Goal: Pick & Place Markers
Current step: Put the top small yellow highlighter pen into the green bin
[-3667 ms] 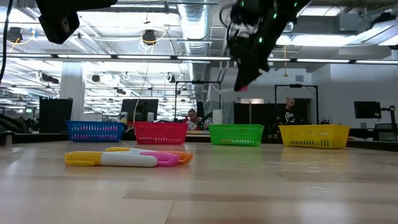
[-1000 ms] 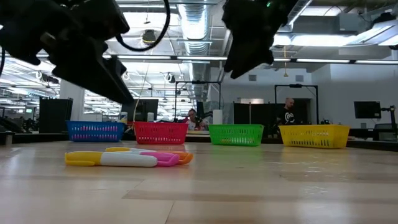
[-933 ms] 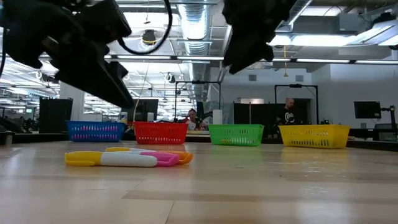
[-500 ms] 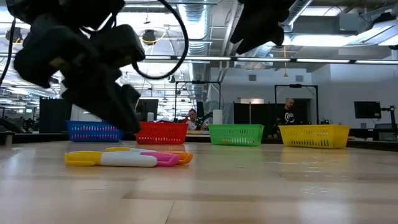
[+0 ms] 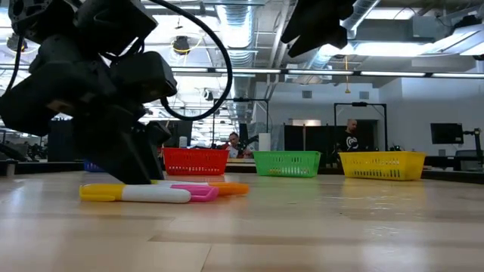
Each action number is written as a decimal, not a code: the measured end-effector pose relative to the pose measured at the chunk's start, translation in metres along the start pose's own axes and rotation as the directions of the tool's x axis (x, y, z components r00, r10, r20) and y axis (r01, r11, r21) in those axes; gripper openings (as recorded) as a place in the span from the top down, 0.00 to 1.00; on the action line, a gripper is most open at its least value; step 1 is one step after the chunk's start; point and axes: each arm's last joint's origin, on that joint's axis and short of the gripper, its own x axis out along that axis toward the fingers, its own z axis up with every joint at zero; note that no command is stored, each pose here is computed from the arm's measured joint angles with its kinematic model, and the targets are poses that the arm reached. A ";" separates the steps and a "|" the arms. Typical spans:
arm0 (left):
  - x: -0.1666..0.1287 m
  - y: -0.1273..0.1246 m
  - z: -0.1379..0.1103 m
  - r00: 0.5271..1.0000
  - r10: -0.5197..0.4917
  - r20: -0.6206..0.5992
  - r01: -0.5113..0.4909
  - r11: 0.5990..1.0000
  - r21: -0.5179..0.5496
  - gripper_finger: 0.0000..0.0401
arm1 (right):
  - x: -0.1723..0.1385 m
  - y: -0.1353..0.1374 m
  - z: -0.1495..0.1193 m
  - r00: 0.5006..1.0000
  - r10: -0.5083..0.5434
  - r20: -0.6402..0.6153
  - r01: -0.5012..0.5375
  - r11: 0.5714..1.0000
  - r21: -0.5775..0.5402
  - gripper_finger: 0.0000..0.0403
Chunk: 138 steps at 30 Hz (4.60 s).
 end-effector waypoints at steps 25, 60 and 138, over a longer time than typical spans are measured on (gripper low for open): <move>-0.040 0.003 0.024 0.974 0.153 0.168 -0.136 0.985 -0.109 0.88 | -0.004 0.019 0.015 0.962 0.241 0.132 -0.234 0.970 -0.067 0.60; -0.163 -0.005 0.102 0.381 0.054 0.923 0.057 0.995 -0.082 0.87 | -0.032 0.051 0.060 0.635 0.306 0.709 -0.213 0.952 -0.220 0.43; -0.187 0.025 0.097 0.599 0.179 0.780 -0.119 0.984 -0.134 0.56 | -0.022 -0.026 0.065 0.867 0.153 0.474 -0.067 0.979 -0.193 0.96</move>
